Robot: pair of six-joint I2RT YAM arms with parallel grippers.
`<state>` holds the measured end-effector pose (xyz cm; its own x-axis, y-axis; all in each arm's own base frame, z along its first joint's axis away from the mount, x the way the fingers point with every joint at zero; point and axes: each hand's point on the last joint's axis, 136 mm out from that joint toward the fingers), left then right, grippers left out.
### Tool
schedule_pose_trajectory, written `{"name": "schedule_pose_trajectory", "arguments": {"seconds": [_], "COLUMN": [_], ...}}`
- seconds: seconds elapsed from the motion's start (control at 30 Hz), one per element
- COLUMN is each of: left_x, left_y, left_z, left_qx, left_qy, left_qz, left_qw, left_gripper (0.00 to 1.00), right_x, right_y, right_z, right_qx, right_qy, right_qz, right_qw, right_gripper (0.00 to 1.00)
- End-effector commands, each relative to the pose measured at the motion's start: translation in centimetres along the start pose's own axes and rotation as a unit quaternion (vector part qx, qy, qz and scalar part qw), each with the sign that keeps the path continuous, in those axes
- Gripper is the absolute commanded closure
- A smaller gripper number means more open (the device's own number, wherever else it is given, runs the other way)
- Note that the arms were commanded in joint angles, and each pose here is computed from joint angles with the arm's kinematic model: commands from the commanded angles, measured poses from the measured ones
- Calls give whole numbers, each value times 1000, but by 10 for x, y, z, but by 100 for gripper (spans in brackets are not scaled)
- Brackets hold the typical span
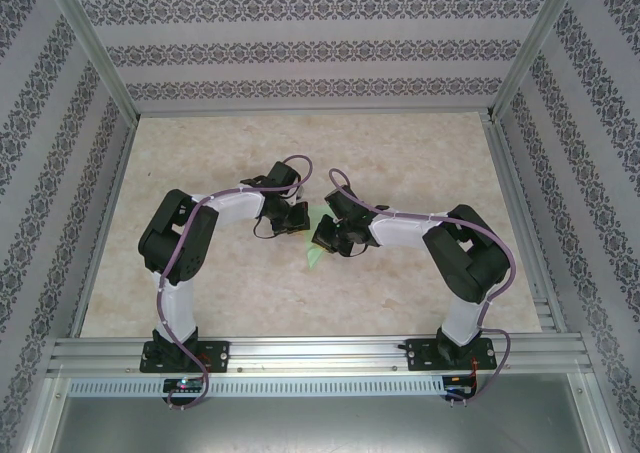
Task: Fold a paper plane with a square sheet of paper (pick it up from the middle)
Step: Third fold the triangle at the center of the table.
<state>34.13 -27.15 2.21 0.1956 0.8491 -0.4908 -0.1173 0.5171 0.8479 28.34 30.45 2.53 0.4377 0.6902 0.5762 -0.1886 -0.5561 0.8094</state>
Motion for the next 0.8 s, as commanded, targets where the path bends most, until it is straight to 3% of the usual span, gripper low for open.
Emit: {"name": "schedule_pose_trajectory", "arguments": {"seconds": [0.0,0.77], "left_x": [4,4], "left_y": [-2,-1], "left_z": [1,-1], "left_qx": [5,8], "left_qy": [3,3], "left_qz": [-1,0], "left_qw": [1000,1000], "left_gripper": [95,95], "right_x": [2,-7], "right_y": [-5,-13], "right_z": [3,5], "right_qx": [-11,-11], "right_qy": [4,-4], "right_qz": [-5,-20], "right_qw": [1000,1000], "right_gripper": [91,90]}}
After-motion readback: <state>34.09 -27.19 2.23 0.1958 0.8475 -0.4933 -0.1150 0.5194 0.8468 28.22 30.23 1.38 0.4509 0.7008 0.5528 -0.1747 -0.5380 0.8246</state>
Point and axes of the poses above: each hand's point on the last joint's axis, 136 mm out from that joint toward the fingers, its own y axis back along the fingers, its own x axis along the line the jaws close on, z = x × y, and after that the axes turned 12 degrees about -y, right-handed
